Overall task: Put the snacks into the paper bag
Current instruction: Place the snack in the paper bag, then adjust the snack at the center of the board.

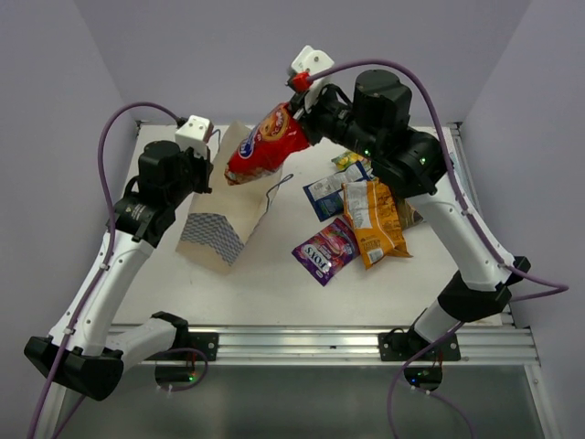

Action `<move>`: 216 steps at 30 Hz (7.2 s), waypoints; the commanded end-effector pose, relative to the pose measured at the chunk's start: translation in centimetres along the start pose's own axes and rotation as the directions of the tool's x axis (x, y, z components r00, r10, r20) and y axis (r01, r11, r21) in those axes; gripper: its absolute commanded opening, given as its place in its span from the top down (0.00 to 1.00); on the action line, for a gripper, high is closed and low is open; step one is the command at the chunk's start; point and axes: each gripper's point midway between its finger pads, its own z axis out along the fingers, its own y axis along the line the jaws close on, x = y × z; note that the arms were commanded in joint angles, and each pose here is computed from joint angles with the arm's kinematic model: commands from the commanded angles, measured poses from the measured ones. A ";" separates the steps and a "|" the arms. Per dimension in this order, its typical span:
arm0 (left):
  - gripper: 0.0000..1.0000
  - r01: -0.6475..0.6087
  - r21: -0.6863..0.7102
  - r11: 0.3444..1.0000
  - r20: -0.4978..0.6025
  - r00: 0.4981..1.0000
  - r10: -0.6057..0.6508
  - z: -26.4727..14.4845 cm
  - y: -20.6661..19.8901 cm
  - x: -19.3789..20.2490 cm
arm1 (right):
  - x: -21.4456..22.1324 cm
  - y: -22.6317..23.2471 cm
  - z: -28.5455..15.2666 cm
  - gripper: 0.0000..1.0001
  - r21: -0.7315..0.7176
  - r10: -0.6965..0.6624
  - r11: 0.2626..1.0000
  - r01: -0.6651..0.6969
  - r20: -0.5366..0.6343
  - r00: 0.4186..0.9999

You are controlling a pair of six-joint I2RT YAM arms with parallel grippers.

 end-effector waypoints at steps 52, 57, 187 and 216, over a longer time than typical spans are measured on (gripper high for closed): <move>1.00 0.069 0.062 0.996 0.147 0.986 -0.077 -2.1 -1.2 -1.7 | 16.3 19.0 8.9 1.00 -0.318 0.143 0.925 -0.206 -0.210 0.967; 1.00 0.082 0.063 0.995 0.140 0.986 -0.091 -2.3 -1.3 -1.7 | 18.6 19.5 9.4 1.00 -0.279 0.177 0.930 -0.241 -0.237 0.955; 1.00 0.036 -0.066 0.997 0.156 0.987 -0.026 -1.6 1.1 1.8 | 51.7 -25.4 -22.9 0.03 0.841 0.936 0.065 -0.537 0.135 0.324; 1.00 0.042 -0.047 0.998 0.150 0.988 -0.034 -1.3 0.7 1.9 | 46.4 -18.7 -24.6 0.05 0.797 0.835 -0.022 -0.604 0.346 0.427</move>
